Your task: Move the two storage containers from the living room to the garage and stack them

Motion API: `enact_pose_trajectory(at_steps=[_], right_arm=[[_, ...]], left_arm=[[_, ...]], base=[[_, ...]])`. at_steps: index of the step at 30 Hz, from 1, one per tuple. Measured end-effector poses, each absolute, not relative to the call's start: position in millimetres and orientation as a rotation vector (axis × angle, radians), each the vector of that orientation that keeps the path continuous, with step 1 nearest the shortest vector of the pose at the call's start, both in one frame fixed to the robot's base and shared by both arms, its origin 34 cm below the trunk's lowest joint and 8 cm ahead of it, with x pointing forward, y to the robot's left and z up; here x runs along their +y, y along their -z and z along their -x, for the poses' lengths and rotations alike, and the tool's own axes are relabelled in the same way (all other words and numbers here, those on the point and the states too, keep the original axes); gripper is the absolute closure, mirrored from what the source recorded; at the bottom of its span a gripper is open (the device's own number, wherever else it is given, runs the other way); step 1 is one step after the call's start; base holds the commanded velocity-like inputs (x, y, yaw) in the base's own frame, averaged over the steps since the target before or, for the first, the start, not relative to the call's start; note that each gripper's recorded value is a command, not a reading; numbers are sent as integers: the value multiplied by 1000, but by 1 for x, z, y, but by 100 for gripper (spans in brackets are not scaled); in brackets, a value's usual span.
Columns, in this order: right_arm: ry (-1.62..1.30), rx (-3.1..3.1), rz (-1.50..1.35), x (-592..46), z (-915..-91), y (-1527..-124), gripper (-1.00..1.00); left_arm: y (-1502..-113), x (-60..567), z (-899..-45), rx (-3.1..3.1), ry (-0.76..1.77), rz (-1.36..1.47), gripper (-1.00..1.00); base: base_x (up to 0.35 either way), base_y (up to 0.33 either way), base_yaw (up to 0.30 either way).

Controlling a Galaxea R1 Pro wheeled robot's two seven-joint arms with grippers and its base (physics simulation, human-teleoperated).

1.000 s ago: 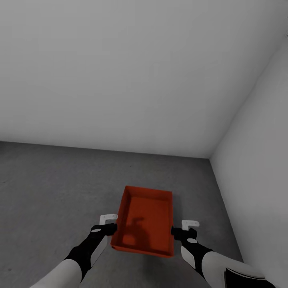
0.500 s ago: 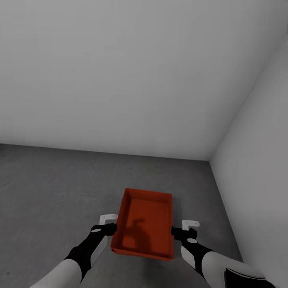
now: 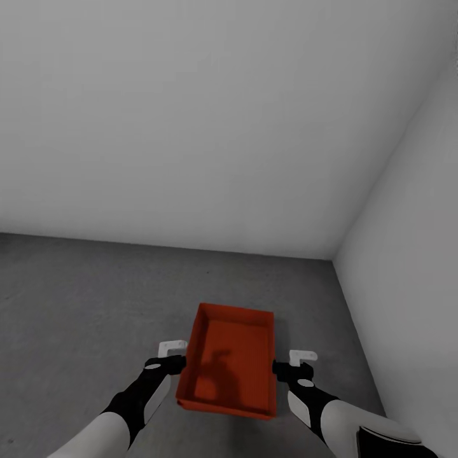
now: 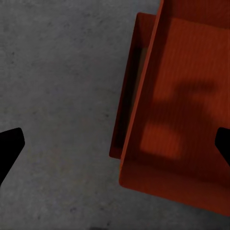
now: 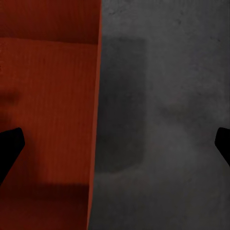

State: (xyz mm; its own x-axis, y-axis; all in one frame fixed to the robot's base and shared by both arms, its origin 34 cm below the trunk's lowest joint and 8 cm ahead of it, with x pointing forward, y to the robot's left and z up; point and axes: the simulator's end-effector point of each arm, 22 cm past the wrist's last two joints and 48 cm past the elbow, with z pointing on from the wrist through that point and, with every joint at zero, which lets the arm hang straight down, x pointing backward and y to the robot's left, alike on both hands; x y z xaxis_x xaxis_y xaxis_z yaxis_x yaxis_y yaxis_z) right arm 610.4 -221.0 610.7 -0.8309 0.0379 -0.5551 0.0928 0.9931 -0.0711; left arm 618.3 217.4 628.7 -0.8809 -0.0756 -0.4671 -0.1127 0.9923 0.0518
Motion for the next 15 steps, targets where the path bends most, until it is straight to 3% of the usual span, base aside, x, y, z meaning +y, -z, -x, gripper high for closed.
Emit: enact_pose_trajectory(at_steps=[15], right_arm=[[125,2528,-93,-221,-618,-622,-100]], left_arm=[[-641,218,-626,2628,-105,134,-100]], base=[[0,0,0]])
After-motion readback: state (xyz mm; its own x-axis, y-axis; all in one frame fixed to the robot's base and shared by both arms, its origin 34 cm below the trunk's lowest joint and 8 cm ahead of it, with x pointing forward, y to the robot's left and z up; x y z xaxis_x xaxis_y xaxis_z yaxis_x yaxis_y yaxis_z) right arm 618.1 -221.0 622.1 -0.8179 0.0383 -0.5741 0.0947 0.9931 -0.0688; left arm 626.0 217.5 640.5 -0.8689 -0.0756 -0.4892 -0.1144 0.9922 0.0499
